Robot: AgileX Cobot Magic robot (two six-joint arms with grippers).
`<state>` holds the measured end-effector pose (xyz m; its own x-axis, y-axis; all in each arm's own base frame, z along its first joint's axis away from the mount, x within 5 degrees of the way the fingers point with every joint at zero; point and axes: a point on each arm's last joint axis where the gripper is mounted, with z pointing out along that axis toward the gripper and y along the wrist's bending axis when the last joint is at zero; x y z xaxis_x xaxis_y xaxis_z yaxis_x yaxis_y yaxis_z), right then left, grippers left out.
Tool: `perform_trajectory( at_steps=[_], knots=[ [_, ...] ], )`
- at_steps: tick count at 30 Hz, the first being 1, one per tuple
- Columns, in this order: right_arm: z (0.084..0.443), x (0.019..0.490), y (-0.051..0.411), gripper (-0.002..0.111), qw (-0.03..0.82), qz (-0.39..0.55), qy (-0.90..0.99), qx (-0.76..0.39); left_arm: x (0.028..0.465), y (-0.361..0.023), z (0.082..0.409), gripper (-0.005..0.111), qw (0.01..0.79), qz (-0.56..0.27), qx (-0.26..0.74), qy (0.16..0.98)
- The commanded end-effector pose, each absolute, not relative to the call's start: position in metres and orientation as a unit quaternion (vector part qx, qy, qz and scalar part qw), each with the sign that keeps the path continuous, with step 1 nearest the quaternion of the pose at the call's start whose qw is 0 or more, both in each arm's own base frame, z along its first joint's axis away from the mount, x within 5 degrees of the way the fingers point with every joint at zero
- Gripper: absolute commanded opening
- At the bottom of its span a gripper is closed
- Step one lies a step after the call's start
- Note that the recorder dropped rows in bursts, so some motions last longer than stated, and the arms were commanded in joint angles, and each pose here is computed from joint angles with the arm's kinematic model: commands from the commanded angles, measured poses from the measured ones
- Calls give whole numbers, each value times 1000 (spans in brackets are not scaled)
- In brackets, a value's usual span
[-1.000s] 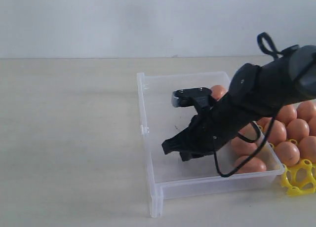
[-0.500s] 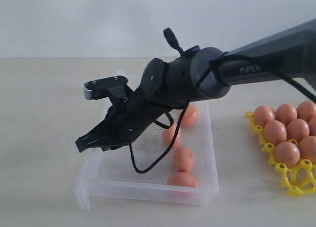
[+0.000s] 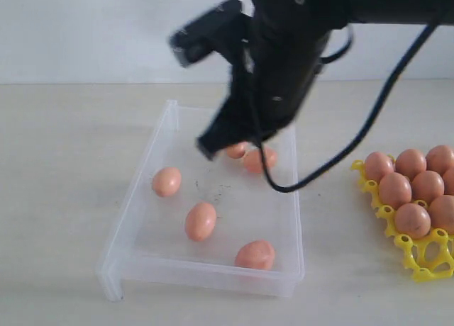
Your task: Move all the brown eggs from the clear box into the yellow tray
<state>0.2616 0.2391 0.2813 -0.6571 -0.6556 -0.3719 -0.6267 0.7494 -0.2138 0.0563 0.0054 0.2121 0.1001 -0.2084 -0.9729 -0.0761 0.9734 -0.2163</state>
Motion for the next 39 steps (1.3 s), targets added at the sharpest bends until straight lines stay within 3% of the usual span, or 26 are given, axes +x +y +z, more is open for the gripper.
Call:
perform_trajectory(
  at_steps=[1,12,17,24,27,33,39],
  knots=[
    [257,246,183,0,60,-84,951,-292,56,5,213,4,736,-44,-104,668],
    [196,208,97,0,-38,-119,967,-223,56,5,213,4,736,-44,-104,668],
    [210,205,52,0,39,-196,971,-129,56,5,213,4,736,-44,-104,668],
    [234,206,0,0,113,-150,982,19,56,5,213,4,736,-44,-104,668],
    [220,219,-20,0,166,-92,979,76,56,5,213,4,736,-44,-104,668],
    [210,223,-67,0,184,-112,956,198,56,5,213,4,736,-44,-104,668],
    [175,253,-71,0,215,-62,947,228,56,5,213,4,736,-44,-104,668]
  ],
)
